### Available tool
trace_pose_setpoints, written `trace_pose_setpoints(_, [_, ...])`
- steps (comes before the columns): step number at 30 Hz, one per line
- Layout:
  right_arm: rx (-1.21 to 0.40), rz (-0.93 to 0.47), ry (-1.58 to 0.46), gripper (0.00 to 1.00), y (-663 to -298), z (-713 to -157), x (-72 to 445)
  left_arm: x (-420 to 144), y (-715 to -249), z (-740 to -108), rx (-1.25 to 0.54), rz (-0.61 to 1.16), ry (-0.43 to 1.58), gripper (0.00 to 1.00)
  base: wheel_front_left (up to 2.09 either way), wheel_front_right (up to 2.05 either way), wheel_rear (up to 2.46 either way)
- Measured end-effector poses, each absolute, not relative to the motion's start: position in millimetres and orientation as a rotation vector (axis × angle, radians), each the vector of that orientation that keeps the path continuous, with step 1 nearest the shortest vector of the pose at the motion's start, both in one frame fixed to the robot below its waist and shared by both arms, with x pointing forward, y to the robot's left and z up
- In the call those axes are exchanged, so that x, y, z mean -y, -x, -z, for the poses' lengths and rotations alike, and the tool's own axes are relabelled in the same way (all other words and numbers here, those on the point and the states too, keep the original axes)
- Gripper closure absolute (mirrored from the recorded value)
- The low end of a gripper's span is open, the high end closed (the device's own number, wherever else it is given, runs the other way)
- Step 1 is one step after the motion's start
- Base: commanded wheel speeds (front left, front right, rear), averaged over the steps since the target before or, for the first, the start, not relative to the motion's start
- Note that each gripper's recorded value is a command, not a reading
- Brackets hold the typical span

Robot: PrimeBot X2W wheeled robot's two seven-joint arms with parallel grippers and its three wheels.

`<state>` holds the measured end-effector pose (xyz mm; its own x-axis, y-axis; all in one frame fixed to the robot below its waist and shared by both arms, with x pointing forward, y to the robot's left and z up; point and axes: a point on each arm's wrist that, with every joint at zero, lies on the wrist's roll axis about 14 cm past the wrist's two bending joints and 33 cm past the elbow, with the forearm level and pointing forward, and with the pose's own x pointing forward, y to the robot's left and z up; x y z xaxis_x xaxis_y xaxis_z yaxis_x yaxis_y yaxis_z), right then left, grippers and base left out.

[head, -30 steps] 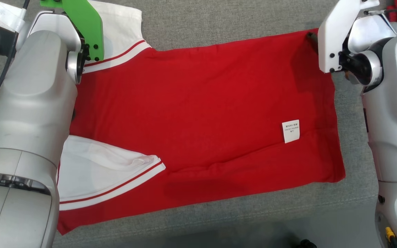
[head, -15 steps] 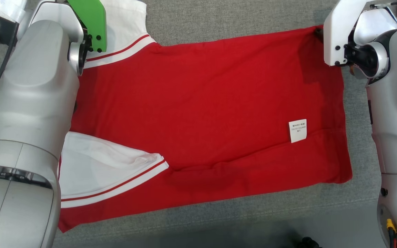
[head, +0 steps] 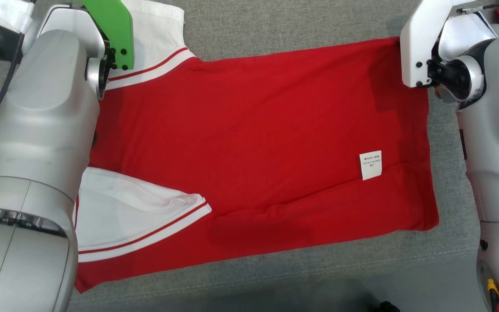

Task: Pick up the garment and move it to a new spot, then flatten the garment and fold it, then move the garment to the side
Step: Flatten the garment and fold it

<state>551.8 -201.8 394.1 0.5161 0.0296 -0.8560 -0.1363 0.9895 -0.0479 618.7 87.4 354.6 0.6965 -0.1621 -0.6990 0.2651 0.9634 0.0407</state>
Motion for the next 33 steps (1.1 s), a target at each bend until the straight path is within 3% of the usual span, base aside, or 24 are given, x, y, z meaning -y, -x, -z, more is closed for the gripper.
trace_pose_setpoints(6, [-0.958, -0.105, 0.113, 1.0, -546, -405, 205, -83, -616, -368, -0.685, 0.228, -0.033, 1.0, 0.0, 0.0, 0.0])
trace_pose_setpoints(16, [-0.81, -0.161, 0.123, 1.0, -535, -435, 196, -76, -609, -424, -0.403, 0.254, 0.11, 1.0, 0.0, 0.0, 0.0])
trace_pose_setpoints(26, [-0.75, -0.202, 0.143, 1.0, -504, -456, 194, -95, -559, -439, -0.296, 0.218, 0.185, 1.0, 0.0, 0.0, 0.0])
trace_pose_setpoints(33, [-0.802, -0.242, 0.224, 1.0, -480, -446, 195, -121, -503, -426, -0.36, 0.159, 0.211, 1.0, 0.0, 0.0, 0.0])
